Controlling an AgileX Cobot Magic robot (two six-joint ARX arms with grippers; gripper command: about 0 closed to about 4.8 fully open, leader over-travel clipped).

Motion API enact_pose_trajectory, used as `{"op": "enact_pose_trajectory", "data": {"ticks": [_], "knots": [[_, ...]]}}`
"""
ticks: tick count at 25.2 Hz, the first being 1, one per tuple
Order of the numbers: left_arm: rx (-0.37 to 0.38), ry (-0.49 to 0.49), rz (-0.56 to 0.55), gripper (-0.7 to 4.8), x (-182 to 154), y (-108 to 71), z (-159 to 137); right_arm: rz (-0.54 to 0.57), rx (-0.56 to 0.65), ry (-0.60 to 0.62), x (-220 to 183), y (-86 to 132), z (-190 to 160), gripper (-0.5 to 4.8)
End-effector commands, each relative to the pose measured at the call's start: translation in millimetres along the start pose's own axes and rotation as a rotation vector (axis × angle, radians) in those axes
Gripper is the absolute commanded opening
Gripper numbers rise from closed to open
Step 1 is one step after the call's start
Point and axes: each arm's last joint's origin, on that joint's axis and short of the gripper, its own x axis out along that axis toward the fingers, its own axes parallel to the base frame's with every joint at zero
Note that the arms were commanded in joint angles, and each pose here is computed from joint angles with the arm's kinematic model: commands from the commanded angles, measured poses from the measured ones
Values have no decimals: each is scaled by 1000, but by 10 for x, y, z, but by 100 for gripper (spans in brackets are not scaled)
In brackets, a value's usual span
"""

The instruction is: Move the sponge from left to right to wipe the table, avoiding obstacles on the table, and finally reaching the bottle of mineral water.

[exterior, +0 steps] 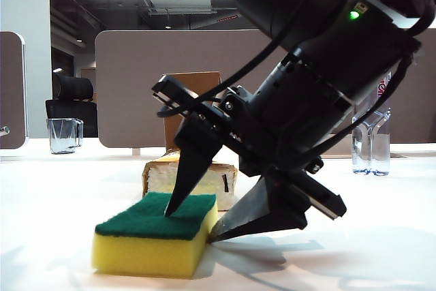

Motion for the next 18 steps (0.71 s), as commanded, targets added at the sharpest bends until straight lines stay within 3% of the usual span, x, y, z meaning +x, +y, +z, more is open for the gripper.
{"op": "enact_pose_trajectory", "data": {"ticks": [1,2,8,12,18], "knots": [[0,-19,-6,301,-16,-2,26,-119,29,99,50,-164,-136,210],[0,-19,-6,301,-16,-2,26,-119,29,99,49,-163,-136,171],[0,-19,-6,301,-16,-2,26,-120,29,105,49,-166,-140,127],[0,-19,-6,301,-16,-2,26,-113,31,116,49,-166,-143,35],[0,-19,-6,301,-16,-2,26,-118,32,119,47,-171,-147,-9]]}}
